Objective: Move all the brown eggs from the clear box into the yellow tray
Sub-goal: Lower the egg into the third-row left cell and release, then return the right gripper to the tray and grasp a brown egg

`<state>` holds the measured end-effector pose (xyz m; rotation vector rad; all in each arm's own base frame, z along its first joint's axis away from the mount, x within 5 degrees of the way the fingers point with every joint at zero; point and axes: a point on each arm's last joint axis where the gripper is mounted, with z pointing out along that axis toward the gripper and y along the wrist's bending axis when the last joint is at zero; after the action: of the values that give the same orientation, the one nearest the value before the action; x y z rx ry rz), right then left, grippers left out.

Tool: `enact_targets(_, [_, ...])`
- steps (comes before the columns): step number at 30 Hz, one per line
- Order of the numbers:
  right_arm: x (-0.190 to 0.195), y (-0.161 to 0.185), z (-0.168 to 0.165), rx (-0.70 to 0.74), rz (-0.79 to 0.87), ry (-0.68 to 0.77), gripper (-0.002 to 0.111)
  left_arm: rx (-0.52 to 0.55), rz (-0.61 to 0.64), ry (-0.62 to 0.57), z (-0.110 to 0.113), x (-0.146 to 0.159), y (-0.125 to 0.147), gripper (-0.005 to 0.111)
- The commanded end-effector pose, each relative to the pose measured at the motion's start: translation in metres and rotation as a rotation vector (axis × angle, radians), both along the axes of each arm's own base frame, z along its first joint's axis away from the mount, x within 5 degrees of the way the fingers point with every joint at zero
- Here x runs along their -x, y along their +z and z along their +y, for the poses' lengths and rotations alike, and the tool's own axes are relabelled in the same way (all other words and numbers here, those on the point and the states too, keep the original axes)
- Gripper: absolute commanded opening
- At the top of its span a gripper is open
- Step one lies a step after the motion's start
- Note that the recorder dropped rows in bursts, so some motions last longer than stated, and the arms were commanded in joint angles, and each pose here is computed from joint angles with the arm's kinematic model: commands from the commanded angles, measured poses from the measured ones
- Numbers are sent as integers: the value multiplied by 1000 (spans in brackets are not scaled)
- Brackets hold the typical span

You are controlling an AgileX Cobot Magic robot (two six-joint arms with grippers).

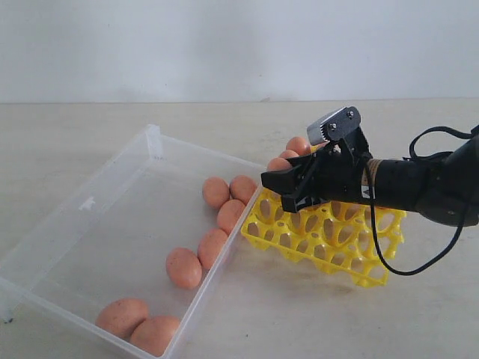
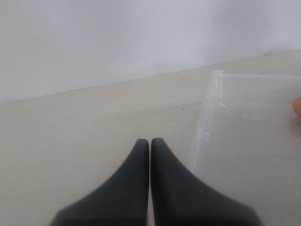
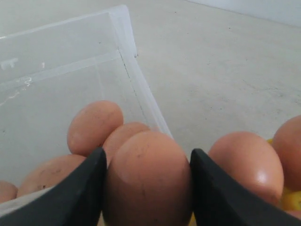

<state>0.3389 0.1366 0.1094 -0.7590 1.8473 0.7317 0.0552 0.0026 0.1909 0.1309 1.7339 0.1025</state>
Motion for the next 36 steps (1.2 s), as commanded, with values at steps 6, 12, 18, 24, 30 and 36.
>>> enact_targets(6, [-2,3,0,8,-22,-10,16,11,-8,-4,-1,0,0,1])
enact_targets(12, [-2,3,1,6,-23,-10,57,11,-8,-4,-1,0,0,1])
enact_targets(18, [-2,4,1,-5,-28,-8,63,11,-9,-5,-1,0,0,1])
enact_targets(24, [-2,7,2,-33,-36,-3,62,11,-9,-5,-1,0,0,1])
enact_targets(30, [6,39,11,-274,-64,89,62,11,-7,-4,-1,0,0,1])
enact_targets(36, [15,85,14,-384,-151,139,62,11,-9,-5,-1,0,0,1])
